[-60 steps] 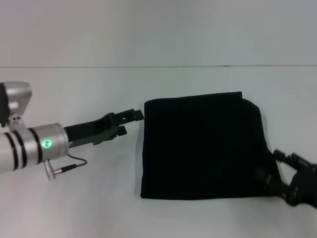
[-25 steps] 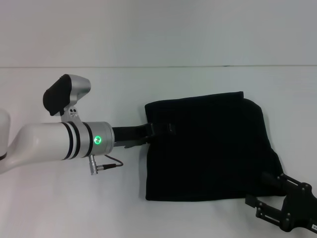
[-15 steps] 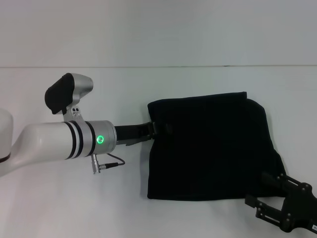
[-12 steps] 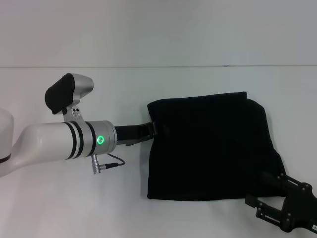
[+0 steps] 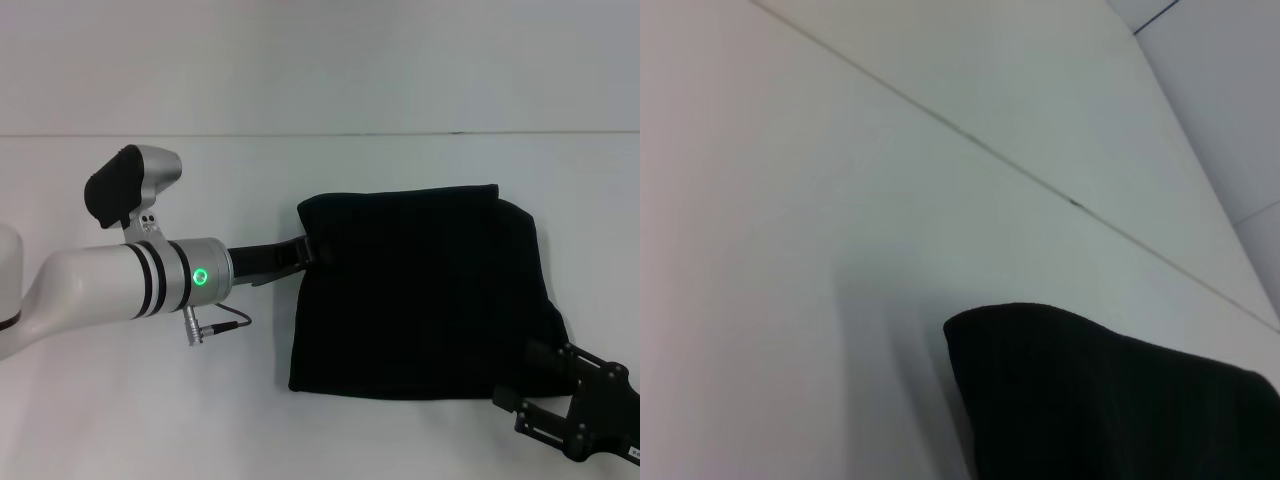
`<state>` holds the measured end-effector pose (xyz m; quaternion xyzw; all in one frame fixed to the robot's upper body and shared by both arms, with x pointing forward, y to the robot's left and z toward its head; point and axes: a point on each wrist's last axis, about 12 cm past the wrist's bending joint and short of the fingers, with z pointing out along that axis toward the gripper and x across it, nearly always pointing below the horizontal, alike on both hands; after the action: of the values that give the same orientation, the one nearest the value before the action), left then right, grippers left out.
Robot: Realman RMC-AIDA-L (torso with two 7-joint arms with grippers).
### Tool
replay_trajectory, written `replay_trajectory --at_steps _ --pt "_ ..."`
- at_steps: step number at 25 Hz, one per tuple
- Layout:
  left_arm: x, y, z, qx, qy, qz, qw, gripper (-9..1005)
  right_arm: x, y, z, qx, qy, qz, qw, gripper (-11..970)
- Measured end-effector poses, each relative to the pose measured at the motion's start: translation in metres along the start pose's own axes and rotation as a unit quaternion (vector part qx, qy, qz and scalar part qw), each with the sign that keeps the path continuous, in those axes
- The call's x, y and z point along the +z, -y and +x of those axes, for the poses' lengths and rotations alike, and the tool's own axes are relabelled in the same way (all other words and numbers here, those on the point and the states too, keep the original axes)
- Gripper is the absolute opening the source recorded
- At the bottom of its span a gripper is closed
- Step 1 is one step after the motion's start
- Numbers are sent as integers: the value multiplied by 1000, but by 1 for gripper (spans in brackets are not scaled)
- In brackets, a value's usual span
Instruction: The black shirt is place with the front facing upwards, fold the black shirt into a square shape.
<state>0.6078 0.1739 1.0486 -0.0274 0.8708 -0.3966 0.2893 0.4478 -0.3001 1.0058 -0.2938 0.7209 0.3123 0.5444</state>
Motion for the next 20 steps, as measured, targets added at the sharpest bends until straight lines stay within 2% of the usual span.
replay_trajectory --at_steps 4,10,15,20 --pt "-1 0 -1 -5 9 5 1000 41 0 1 -1 -2 1 2 1000 775" --pt "-7 -8 -6 -20 35 -3 999 42 0 2 -2 -3 3 4 1000 774" --pt "-26 -28 -15 -52 86 -15 995 42 1 4 -3 -4 5 5 1000 774" --pt "-42 -45 -14 -82 111 -21 990 42 2 5 -5 -5 7 5 1000 774"
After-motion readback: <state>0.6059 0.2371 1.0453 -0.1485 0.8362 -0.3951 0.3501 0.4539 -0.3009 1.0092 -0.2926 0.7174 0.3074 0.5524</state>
